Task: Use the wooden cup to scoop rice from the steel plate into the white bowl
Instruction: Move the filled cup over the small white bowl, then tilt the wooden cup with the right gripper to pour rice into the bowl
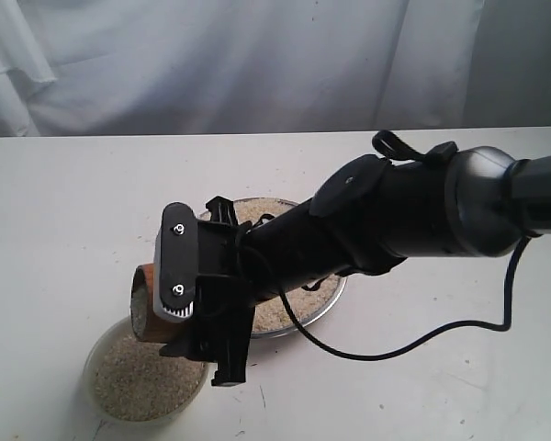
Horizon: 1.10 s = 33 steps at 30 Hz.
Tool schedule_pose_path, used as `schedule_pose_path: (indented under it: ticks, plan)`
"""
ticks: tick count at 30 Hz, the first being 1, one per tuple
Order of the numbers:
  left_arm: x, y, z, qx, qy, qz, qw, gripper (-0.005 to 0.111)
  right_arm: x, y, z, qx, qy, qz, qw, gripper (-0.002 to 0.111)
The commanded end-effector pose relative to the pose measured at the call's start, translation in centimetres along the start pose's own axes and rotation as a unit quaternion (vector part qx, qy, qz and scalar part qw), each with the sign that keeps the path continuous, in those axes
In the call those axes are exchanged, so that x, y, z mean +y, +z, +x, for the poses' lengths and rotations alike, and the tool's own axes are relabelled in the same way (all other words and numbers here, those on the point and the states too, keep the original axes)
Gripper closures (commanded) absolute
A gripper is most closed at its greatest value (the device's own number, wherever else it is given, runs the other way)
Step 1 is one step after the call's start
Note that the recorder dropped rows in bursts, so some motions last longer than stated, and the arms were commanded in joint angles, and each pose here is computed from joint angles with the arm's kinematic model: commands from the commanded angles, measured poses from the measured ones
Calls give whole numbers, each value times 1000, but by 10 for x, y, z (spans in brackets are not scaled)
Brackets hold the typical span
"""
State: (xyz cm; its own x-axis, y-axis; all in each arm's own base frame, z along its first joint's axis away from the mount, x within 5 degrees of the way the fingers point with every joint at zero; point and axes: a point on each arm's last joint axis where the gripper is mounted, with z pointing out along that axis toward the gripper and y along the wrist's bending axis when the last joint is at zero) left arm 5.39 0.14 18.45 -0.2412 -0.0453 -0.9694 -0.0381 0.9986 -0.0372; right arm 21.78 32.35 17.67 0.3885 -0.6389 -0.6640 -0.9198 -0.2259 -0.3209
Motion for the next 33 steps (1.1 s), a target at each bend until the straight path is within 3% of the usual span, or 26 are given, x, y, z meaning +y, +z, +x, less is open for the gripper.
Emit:
schedule_pose_path:
  ticks: [1,33]
  plan:
    - [0,0,0,-7,1,1,1000,107,5,-2,-5,6,-22,-7,1000,108]
    - [0,0,0,-7,1,1,1000,107,4,0,-1,61,-93,22,994,108]
